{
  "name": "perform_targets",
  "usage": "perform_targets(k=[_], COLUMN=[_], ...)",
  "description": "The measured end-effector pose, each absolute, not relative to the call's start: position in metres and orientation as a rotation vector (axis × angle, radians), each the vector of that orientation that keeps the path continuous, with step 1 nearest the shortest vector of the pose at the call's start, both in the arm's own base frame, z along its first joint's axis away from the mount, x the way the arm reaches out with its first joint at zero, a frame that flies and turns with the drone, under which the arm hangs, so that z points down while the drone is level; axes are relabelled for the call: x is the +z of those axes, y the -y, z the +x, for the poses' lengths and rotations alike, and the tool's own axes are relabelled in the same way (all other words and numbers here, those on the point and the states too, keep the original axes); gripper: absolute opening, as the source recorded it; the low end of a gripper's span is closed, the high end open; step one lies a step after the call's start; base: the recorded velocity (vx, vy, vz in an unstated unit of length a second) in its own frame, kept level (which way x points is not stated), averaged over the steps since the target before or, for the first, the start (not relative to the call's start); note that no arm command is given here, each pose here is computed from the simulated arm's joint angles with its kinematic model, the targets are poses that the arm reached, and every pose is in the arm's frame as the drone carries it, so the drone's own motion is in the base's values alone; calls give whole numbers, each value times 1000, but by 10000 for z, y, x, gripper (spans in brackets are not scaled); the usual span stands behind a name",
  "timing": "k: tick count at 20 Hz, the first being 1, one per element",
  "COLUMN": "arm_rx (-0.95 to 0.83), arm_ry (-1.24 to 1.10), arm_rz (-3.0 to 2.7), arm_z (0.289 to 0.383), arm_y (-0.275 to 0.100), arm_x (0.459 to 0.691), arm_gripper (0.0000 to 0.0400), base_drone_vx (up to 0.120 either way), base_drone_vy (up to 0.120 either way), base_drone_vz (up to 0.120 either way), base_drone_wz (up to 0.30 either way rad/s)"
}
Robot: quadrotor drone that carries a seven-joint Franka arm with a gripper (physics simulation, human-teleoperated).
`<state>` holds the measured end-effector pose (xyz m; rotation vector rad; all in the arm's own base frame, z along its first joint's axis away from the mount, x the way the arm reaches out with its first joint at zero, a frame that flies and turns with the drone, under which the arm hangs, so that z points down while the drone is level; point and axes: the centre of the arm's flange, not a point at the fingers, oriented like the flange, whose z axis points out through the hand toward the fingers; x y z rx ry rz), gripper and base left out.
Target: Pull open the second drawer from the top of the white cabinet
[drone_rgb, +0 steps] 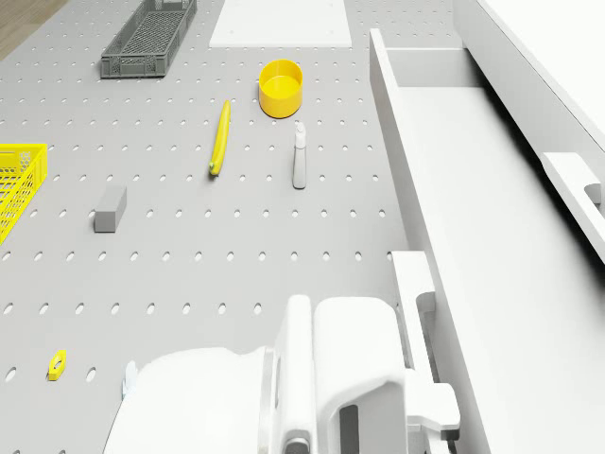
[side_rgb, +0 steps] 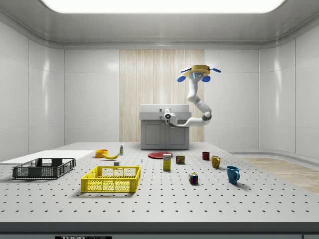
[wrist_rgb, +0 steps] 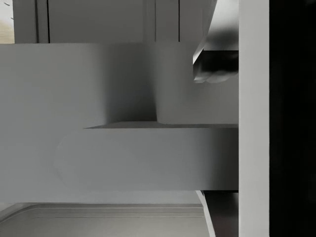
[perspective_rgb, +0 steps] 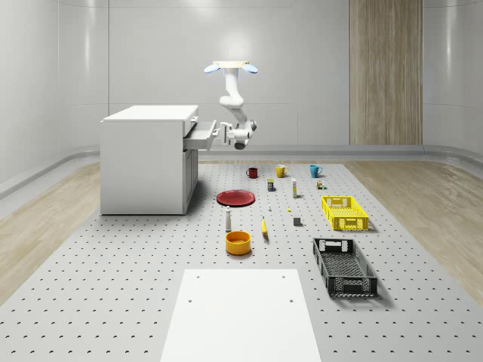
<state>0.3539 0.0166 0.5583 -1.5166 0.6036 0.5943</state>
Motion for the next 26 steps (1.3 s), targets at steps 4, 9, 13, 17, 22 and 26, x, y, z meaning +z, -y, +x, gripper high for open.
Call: perform_targets(k=[4,9,13,17,22,26], arm_rx=[606,610,611,612,616,614], arm_ry=[-609,-610,-611,-611,-620,-616], arm_rz=[-1499,-1490,-1487,-1485,-1483,-1483], arm_z=[3545,3544,3545,3545,3546,3546], arm_y=[24,158,203,223,239,237], arm_x=[5583,5604,5611,5613,5605,5610], arm_gripper=[156,259,285,294,317,307], base_drone_vx=[0,0,0,0,0,0], base_drone_vy=[0,120,60,0,48,0], base_drone_vz=[0,0,0,0,0,0], base_drone_wz=[0,0,0,0,0,0])
